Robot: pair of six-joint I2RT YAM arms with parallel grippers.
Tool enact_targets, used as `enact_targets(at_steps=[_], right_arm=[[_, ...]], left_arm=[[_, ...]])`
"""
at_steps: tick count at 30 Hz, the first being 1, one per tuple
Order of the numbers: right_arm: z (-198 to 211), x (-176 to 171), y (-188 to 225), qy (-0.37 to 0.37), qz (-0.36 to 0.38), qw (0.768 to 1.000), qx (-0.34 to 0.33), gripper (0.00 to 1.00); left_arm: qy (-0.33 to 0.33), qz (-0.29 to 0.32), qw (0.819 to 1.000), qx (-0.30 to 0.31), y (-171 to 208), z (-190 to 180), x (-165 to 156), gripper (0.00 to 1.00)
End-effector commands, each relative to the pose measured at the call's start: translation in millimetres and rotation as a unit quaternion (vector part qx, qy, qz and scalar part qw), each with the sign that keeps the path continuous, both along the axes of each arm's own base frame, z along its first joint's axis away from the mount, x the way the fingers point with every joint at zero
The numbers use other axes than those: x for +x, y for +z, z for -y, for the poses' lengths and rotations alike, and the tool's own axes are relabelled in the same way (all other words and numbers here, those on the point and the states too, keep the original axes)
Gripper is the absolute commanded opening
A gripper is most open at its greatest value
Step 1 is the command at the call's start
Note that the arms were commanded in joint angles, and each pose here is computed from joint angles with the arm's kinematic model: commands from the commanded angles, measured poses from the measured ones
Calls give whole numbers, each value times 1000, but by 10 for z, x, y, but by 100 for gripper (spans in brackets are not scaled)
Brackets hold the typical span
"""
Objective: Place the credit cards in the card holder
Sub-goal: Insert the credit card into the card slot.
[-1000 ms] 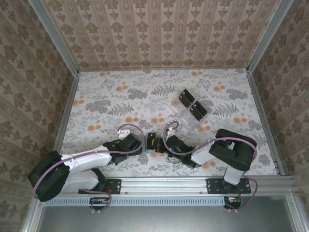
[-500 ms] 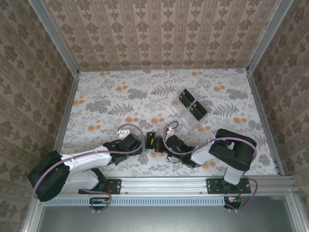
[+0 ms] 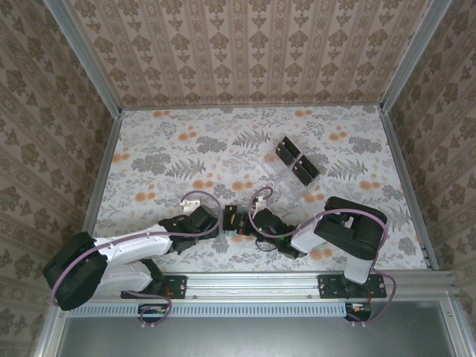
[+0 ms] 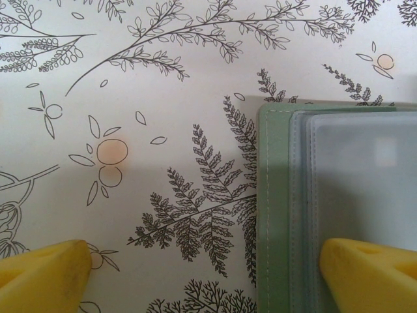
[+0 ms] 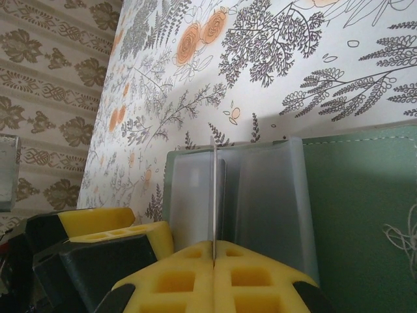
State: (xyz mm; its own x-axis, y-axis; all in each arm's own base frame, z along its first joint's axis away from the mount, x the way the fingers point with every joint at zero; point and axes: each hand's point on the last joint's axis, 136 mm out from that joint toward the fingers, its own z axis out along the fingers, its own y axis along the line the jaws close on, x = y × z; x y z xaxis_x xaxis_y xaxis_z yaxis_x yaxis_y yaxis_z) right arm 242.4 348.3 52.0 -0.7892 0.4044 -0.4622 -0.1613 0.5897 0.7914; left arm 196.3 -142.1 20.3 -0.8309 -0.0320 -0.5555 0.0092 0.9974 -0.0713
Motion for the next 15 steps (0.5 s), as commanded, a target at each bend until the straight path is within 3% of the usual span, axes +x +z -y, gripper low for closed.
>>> enact_targets(at_steps=[1, 15], right_arm=[[-25, -70, -45, 13, -10, 1000, 5, 0], [-16, -217, -200, 38, -51, 998, -2, 0]], left_arm=[[2, -41, 998, 54, -216, -262, -202, 100], [2, -41, 998, 55, -209, -262, -199, 100]])
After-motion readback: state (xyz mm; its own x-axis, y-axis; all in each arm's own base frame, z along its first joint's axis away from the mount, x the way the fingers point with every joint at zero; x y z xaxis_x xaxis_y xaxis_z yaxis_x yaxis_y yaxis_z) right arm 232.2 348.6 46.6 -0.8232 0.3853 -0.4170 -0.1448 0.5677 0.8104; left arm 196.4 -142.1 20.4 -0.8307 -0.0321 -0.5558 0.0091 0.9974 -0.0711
